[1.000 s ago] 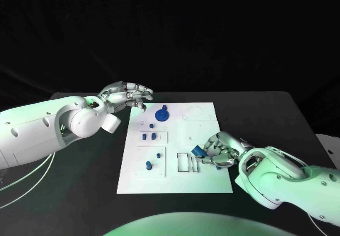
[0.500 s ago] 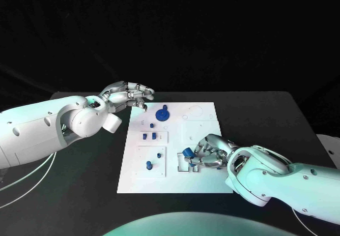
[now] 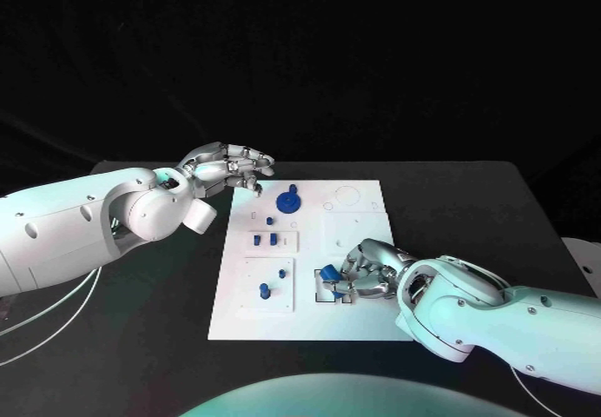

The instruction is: Assemble the parts on the task board

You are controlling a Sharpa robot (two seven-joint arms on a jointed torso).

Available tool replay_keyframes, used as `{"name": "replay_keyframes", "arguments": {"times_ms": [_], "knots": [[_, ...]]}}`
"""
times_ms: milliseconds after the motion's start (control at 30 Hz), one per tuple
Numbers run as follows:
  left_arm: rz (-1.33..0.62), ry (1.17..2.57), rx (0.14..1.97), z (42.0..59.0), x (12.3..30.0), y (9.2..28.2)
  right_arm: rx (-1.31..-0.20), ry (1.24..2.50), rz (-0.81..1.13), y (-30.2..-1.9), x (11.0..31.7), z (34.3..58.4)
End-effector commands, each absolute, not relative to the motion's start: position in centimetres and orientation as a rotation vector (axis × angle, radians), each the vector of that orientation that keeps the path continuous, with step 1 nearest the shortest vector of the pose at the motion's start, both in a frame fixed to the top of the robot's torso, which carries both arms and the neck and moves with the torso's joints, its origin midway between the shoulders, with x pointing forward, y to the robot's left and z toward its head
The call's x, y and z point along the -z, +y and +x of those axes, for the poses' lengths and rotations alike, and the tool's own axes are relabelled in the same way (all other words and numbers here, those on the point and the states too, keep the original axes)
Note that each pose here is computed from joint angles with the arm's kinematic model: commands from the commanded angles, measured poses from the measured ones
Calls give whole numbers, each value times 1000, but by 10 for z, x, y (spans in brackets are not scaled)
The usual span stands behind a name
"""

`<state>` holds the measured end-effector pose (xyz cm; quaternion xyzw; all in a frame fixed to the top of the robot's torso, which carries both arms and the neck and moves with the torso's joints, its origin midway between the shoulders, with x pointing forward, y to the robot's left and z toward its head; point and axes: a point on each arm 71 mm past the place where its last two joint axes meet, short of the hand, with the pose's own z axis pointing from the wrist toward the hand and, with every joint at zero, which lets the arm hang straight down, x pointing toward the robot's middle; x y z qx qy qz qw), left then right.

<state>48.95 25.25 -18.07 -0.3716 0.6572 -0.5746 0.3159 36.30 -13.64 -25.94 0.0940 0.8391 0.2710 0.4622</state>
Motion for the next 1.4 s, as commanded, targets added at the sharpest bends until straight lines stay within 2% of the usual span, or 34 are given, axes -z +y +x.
{"name": "replay_keyframes", "arguments": {"times_ms": [33,1000,1400], "knots": [[-975,1737,1539,489,180,250,-652,2097,197,-135,262,362],[-978,1750,1537,488,180,251,-654,2061,195,-131,262,366],[-981,1748,1530,488,180,253,-699,2063,172,-132,255,355]]}}
